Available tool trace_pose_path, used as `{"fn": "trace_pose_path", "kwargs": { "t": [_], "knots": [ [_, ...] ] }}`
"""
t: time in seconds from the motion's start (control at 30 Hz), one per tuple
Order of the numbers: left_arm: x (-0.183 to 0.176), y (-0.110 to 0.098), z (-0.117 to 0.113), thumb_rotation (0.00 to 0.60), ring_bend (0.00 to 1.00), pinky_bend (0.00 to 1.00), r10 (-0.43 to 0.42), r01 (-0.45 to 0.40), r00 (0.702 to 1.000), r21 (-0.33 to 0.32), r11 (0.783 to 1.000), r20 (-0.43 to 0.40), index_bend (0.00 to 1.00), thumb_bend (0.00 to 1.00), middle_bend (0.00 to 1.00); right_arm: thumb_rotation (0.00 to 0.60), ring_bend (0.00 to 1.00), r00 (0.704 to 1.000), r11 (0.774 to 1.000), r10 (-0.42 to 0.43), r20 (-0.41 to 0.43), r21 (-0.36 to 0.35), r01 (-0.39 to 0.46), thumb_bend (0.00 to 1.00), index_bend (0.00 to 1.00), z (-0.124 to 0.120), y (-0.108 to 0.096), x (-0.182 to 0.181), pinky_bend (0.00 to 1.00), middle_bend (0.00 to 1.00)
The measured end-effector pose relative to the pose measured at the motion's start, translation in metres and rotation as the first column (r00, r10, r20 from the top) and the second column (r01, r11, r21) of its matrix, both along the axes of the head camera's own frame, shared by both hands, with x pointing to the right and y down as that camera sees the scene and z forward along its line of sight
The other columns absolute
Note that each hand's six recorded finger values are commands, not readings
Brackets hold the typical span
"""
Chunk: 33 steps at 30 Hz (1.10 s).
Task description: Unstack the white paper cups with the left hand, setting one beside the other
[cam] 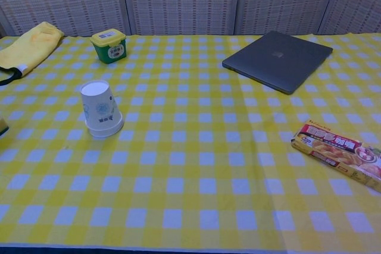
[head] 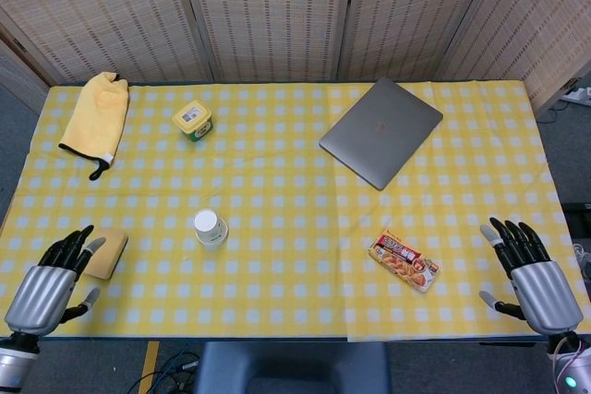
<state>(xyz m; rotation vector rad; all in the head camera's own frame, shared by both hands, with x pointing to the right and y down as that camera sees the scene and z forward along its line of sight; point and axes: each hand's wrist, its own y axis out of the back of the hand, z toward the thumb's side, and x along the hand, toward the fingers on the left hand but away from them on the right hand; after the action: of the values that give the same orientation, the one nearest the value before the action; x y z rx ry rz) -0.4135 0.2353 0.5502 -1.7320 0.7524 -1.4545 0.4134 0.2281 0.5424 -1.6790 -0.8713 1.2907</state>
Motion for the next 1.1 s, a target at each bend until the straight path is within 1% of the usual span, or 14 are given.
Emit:
{"fn": "trace_pose_path", "kwargs": {
  "t": [0.17,0.37,0.53,0.87,1.1],
  "knots": [
    [0.029,-0.028,0.009,0.600,0.00,0.17,0.086,-0.089,0.995,-0.069,0.994,-0.045,0.15,0.35,0.00,0.600,0.00,1.000,1.000,0.007,0.004,0.010,-0.007,0.09,0.00,-0.001,-0.003,0.001,0.00,0.00],
    [0.058,-0.053,0.022,0.600,0.00,0.17,0.146,-0.153,0.987,-0.119,0.981,-0.061,0.16,0.35,0.00,0.600,0.00,1.000,1.000,0.001,0.001,0.008,-0.001,0.09,0.00,0.000,-0.003,-0.002,0.00,0.00],
    [0.069,-0.064,0.026,0.600,0.00,0.16,0.162,-0.168,0.985,-0.150,0.974,-0.053,0.16,0.35,0.00,0.600,0.00,1.000,1.000,0.001,-0.002,-0.005,-0.001,0.09,0.00,0.002,-0.004,0.000,0.00,0.00],
    [0.102,-0.098,0.035,0.600,0.00,0.16,0.225,-0.223,0.974,-0.201,0.954,-0.013,0.17,0.35,0.00,0.600,0.00,1.000,1.000,0.008,0.006,0.012,-0.008,0.09,0.00,-0.002,-0.007,0.002,0.00,0.00],
    [0.126,-0.108,0.048,0.600,0.00,0.17,0.260,-0.257,0.965,-0.233,0.938,-0.017,0.18,0.35,0.00,0.600,0.00,1.000,1.000,0.017,0.008,0.009,-0.017,0.09,0.00,-0.001,-0.009,0.005,0.00,0.00]
  ]
}}
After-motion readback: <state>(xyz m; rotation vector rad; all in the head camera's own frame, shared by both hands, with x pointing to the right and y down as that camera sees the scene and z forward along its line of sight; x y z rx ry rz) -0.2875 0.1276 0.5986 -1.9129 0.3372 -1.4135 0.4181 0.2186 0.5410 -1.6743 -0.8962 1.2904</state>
